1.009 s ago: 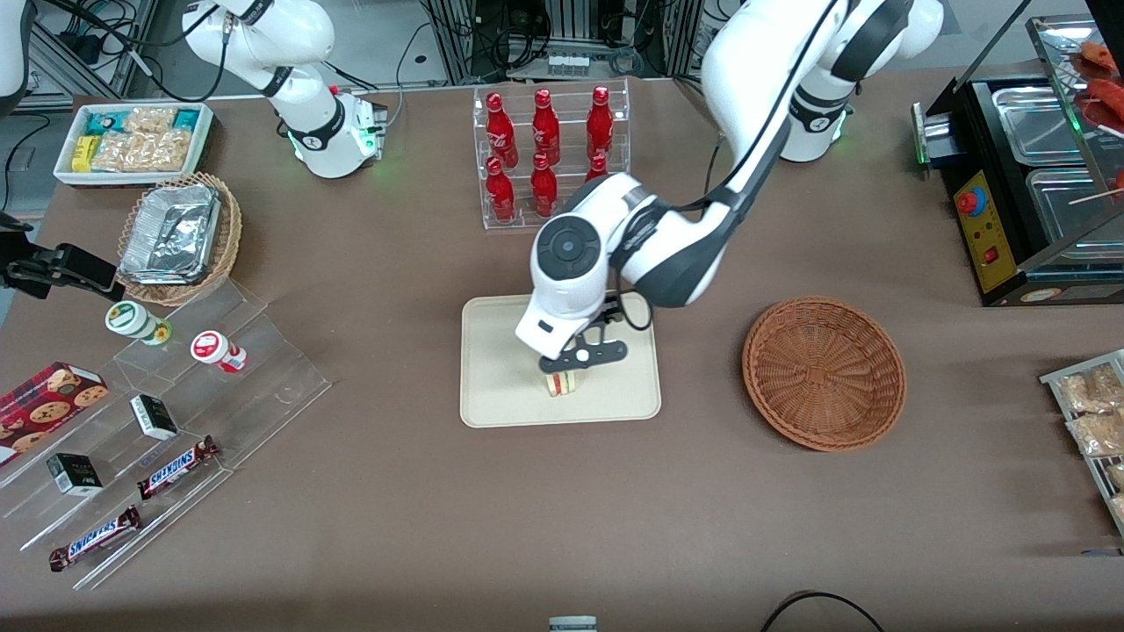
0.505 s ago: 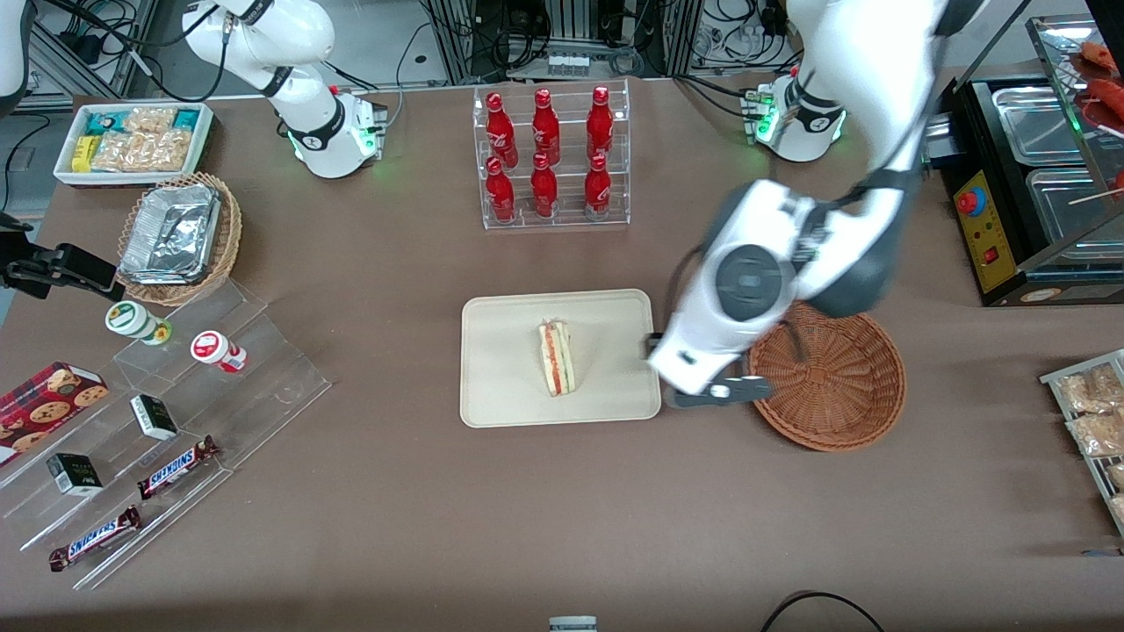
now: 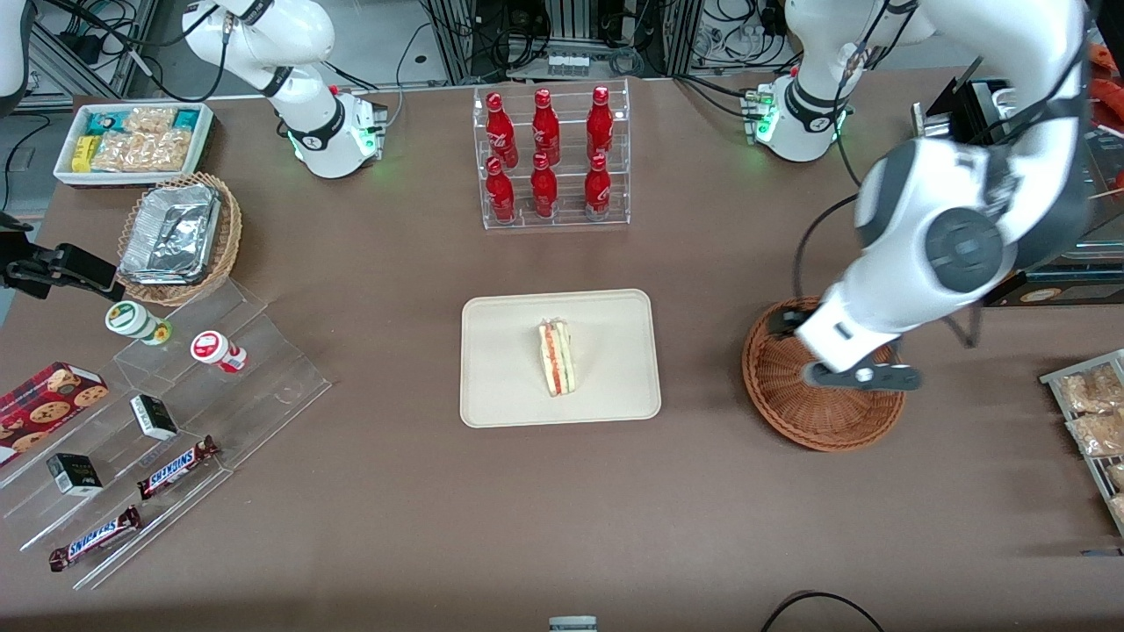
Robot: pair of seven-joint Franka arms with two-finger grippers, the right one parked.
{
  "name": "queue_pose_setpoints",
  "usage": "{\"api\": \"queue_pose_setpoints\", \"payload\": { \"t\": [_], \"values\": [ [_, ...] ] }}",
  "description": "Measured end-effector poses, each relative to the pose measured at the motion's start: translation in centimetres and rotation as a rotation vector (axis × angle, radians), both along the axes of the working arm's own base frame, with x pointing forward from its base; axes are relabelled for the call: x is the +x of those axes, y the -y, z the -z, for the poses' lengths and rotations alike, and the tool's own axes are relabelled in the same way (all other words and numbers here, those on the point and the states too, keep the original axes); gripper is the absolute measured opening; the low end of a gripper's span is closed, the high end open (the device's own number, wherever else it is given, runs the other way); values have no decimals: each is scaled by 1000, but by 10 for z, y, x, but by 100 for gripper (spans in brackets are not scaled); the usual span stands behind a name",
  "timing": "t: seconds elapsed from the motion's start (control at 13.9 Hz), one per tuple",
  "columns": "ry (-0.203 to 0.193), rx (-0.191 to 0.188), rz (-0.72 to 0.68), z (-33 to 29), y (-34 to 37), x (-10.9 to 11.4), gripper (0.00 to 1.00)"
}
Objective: Place sandwich from basket to tray
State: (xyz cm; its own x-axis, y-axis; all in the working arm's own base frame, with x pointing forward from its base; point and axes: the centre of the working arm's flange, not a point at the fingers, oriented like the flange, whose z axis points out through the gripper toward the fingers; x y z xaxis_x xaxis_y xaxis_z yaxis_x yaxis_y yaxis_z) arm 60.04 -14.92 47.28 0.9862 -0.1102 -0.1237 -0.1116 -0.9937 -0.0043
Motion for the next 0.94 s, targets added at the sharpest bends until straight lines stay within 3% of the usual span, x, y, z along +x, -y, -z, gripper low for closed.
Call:
{"api": "queue_pose_setpoints", "payload": {
  "t": [0.43,0.94],
  "values": [
    [-20,-3,30,-63,-84,-28,100],
    [13,12,7,-124,-103,-78,100]
  ]
}}
